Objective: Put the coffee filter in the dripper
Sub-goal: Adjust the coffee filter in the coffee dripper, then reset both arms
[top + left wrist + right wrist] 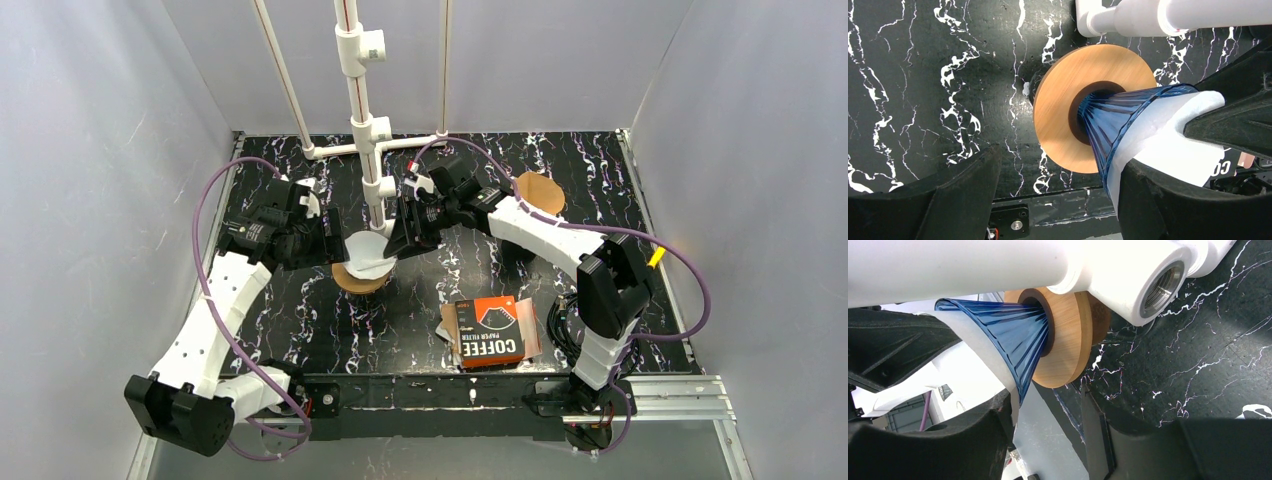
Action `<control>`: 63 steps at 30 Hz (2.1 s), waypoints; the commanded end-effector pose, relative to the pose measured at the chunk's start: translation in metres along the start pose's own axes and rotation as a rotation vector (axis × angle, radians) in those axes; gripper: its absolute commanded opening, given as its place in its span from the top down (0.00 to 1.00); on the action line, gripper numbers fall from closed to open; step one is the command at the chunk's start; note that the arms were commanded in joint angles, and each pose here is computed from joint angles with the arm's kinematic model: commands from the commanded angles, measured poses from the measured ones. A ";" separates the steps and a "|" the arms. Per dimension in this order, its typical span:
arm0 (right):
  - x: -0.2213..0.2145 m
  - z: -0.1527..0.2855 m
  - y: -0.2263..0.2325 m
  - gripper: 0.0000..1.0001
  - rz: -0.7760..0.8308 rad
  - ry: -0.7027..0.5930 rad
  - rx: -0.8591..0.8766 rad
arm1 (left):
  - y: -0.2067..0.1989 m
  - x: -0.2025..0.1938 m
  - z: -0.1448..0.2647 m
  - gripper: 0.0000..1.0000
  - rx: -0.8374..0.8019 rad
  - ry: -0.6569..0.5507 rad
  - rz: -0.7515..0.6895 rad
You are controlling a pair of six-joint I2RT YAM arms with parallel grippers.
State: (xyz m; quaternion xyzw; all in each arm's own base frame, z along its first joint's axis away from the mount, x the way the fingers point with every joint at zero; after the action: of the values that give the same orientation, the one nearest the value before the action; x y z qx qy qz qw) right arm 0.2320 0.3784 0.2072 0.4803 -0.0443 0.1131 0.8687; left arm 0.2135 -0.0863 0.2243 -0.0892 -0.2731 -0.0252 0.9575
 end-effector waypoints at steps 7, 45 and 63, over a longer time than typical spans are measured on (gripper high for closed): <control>0.002 0.003 0.007 0.38 0.028 0.018 -0.007 | -0.002 -0.002 -0.001 0.24 -0.031 0.012 0.002; 0.052 0.106 0.078 0.04 0.200 -0.348 0.112 | -0.028 0.051 0.070 0.11 -0.197 -0.291 -0.053; 0.148 0.313 -0.001 0.02 0.198 -1.006 -0.513 | 0.030 0.092 0.059 0.02 -0.051 -0.444 0.019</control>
State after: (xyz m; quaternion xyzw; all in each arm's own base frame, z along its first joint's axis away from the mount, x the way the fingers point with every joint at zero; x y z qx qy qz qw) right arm 0.3818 0.1973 0.3847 0.3622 -0.4474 -0.0219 0.8174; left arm 0.2563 -0.0623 0.3230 -0.1310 -0.4702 -0.0098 0.8727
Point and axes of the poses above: each gripper's point midway between its finger pads, its own z axis back along the fingers, its own y axis along the line the jaws close on, x = y × z, the point moved 3 cm from there along z, back along the fingers, and after that the axes turned 8 degrees about -z, right-handed, at the moved point
